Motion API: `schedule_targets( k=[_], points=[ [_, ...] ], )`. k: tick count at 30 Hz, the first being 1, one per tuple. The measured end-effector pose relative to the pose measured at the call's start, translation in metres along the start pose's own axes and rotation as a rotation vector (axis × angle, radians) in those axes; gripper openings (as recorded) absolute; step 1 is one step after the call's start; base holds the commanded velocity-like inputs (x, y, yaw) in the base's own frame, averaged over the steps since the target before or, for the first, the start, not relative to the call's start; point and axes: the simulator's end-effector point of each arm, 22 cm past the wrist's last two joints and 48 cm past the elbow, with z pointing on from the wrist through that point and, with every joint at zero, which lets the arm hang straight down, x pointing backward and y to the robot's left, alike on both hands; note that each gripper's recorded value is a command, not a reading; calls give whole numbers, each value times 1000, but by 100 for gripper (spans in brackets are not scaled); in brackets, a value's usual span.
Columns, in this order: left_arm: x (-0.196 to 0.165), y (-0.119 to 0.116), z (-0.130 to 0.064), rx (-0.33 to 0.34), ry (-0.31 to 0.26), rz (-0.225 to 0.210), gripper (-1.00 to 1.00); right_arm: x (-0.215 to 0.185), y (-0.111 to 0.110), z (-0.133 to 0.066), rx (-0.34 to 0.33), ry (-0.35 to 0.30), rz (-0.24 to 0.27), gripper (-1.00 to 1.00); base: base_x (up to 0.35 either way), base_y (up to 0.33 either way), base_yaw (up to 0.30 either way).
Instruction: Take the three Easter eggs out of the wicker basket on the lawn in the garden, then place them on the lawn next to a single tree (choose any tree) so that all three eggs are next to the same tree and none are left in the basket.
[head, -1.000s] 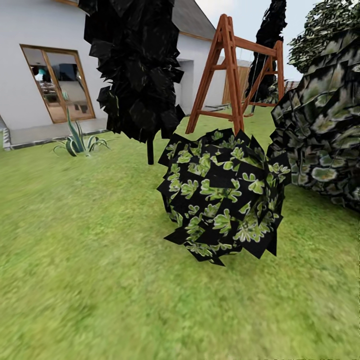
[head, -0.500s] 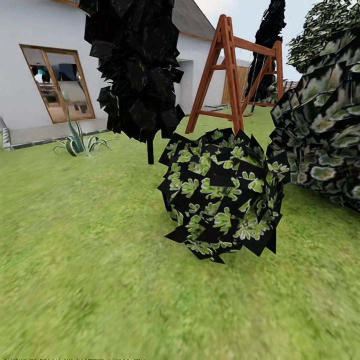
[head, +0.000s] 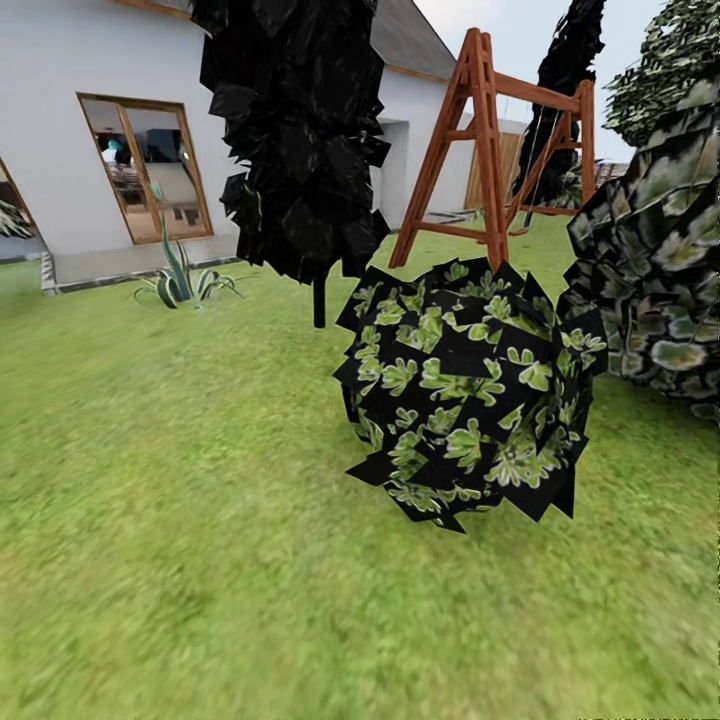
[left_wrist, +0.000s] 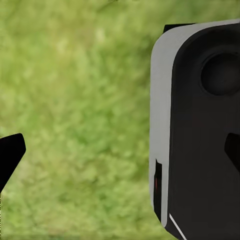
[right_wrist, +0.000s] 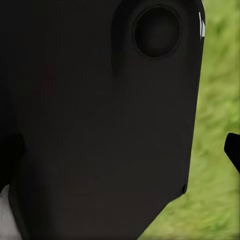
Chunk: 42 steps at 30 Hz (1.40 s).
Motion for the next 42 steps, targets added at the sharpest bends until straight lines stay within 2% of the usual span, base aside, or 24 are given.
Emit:
schedule_targets(
  k=[16, 30, 42],
  points=[
    [-6, 0, 1, -1, -15, -2, 100, -7, -1, 0, 1, -17, -1, 100, -44, 0, -214],
    [-11, 0, 1, -1, -29, -4, 100, -12, -1, 0, 1, -31, 0, 100, -306, 0, -239],
    [-12, 0, 2, -2, -33, -4, 100, -14, -1, 0, 1, -35, 1, 100, -303, 103, -67]
  ],
)
